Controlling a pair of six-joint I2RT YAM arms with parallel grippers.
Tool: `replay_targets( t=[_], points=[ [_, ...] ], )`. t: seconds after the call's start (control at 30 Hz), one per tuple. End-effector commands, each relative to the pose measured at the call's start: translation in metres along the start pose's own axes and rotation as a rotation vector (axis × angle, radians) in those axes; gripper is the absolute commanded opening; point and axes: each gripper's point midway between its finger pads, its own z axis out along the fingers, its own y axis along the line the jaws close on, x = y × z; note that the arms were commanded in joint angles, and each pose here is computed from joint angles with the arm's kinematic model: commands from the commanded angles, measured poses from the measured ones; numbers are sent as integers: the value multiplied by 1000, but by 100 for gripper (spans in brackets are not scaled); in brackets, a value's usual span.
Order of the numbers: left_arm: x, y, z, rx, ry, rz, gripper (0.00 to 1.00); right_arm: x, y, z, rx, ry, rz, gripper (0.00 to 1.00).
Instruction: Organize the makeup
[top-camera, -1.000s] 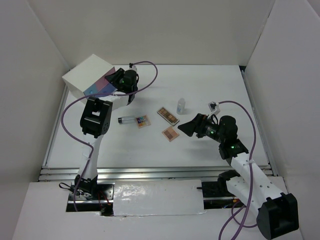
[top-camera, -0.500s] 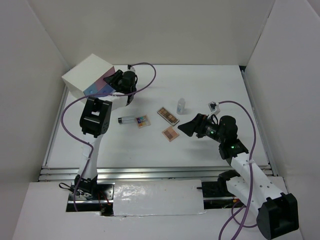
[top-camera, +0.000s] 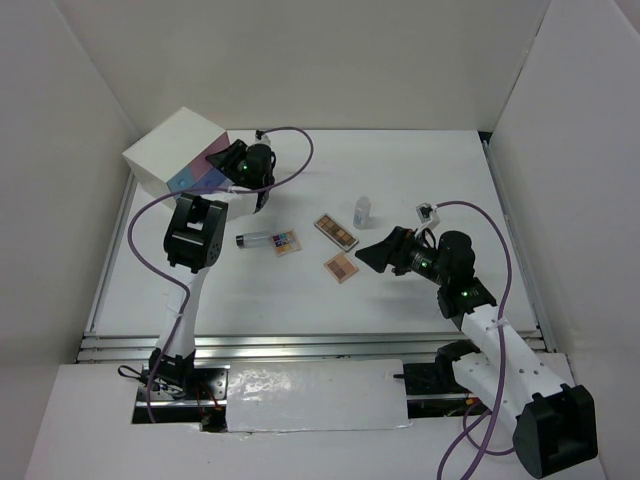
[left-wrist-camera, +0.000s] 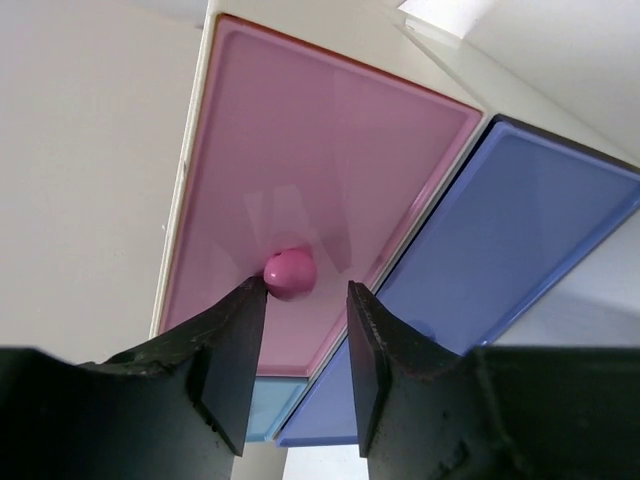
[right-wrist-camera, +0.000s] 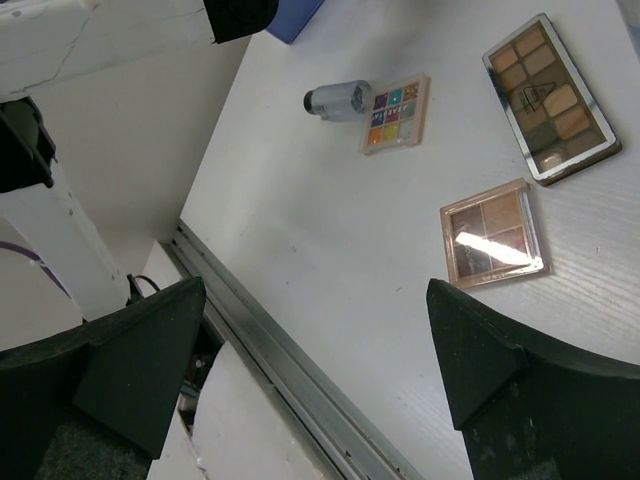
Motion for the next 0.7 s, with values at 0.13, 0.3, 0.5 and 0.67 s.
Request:
replay_targets(
  t=[0.13,0.3,0.5,0.67],
  points=[
    [-16,24,6,-59,-10,-72,49,-6,8,2,-43,-24,-30,100],
    [-19,26,7,-65,-15,-75,49,-6,7,2,-41,-24,-32,100],
    [-15,16,9,-63,-13,-50,46,-6,8,1,-45,-24,-34,100],
    [-14,13,9,-60,-7,-51,34,-5,8,2,-45,-19,-32,100]
  ],
)
